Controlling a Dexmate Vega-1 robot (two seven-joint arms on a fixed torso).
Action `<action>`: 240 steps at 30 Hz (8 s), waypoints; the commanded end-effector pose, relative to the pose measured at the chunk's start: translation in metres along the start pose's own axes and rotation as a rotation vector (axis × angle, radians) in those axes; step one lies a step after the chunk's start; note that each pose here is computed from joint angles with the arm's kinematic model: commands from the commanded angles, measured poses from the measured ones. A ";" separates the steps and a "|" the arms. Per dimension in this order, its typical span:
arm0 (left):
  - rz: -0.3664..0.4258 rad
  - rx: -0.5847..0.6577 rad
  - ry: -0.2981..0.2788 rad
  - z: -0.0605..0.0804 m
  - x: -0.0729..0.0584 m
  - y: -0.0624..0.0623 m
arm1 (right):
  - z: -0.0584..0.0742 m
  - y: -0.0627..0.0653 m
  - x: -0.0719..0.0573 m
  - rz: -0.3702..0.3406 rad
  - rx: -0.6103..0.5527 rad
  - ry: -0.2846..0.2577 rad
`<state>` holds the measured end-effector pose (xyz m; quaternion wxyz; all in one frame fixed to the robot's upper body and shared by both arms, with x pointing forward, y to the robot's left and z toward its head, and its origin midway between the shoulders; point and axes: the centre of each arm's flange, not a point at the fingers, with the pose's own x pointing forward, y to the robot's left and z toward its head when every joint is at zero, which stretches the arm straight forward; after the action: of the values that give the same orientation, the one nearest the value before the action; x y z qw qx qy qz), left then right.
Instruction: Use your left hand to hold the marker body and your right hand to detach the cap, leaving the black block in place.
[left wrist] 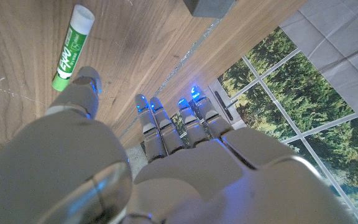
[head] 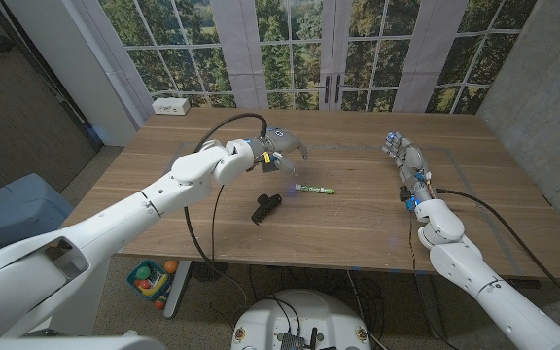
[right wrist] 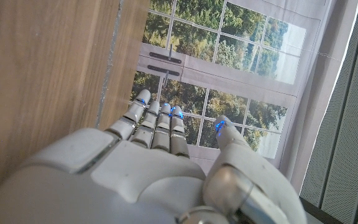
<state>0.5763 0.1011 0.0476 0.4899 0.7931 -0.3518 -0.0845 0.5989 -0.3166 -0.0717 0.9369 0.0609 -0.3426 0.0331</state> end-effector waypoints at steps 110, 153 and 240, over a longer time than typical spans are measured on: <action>-0.011 -0.153 0.145 0.034 0.014 -0.094 | -0.004 -0.013 -0.007 -0.012 -0.007 -0.002; 0.473 -0.317 0.250 -0.006 -0.007 -0.048 | 0.032 0.009 -0.017 -0.006 -0.277 0.028; 0.622 -0.306 0.127 0.000 -0.003 -0.026 | 0.088 0.124 -0.017 0.209 -0.813 -0.119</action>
<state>0.5865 0.1126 0.0280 0.6213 0.5759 -0.5261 0.0746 0.5164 -0.2173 -0.0076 0.8659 -0.3340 -0.3722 -0.0085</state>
